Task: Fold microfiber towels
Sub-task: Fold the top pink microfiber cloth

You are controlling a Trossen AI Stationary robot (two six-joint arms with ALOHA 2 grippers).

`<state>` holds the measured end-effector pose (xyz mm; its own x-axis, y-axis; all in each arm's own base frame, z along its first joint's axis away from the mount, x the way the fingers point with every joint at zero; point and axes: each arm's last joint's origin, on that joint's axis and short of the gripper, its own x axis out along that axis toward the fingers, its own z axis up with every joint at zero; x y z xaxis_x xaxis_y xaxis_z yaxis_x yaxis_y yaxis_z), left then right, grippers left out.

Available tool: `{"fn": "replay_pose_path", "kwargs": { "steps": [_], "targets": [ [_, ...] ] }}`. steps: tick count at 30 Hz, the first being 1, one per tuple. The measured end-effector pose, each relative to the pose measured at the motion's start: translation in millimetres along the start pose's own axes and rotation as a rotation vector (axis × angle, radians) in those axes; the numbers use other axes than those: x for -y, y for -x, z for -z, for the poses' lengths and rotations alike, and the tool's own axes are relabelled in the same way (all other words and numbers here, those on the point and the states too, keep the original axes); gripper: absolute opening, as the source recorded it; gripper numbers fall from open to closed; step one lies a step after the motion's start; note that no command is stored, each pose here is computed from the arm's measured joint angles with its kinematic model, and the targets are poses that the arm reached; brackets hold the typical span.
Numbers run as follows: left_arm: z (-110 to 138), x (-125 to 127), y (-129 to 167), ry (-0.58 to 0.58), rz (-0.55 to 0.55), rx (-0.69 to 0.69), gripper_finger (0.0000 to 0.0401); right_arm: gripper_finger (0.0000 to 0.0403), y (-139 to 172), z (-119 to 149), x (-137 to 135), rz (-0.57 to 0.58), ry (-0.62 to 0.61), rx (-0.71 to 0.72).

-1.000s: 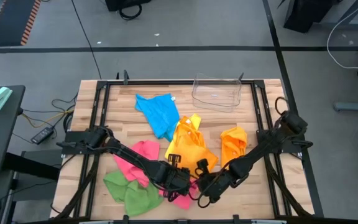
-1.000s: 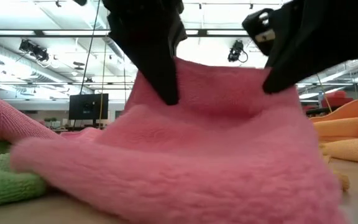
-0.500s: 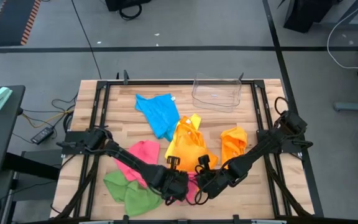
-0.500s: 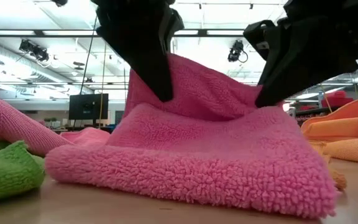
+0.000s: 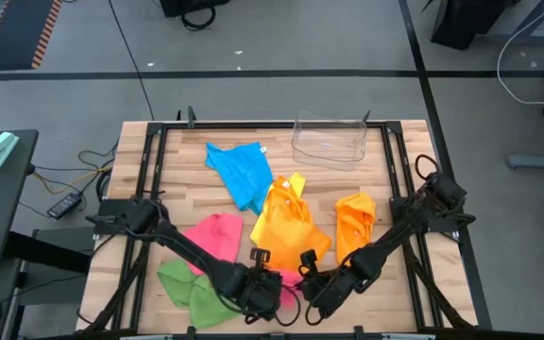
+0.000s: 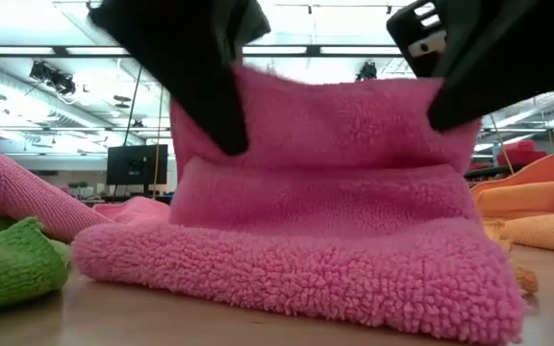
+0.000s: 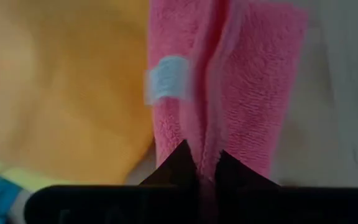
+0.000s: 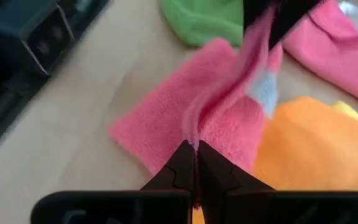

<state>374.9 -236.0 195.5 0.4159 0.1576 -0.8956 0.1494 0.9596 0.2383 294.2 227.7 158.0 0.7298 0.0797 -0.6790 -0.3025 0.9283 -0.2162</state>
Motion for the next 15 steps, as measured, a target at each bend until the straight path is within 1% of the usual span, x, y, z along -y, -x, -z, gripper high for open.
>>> {"fn": "replay_pose_path", "kwargs": {
  "steps": [1, 5, 7, 11, 15],
  "targets": [
    [1.1, 2.8, -2.9, -0.006, 0.004, -0.007, 0.0018, 0.0014, -2.2, 1.0, -1.3, -0.008, 0.003, 0.000],
    [2.3, 7.9, -9.0, -0.012, 0.021, -0.017, 0.0017, 0.0014, -18.4, 4.7, -7.6, -0.117, -0.006, 0.019],
    [2.8, 9.3, -10.3, -0.015, 0.025, -0.021, 0.0021, 0.0014, -24.4, 6.0, -10.1, -0.153, -0.014, 0.032],
    [4.4, 13.9, -9.4, -0.024, 0.041, -0.024, 0.0033, 0.0014, -28.1, 5.4, -12.9, -0.173, -0.022, 0.059],
    [6.4, 19.4, -7.1, -0.037, 0.049, -0.023, 0.0034, 0.0014, -27.7, 3.6, -13.7, -0.190, -0.035, 0.076]
  ]
}}
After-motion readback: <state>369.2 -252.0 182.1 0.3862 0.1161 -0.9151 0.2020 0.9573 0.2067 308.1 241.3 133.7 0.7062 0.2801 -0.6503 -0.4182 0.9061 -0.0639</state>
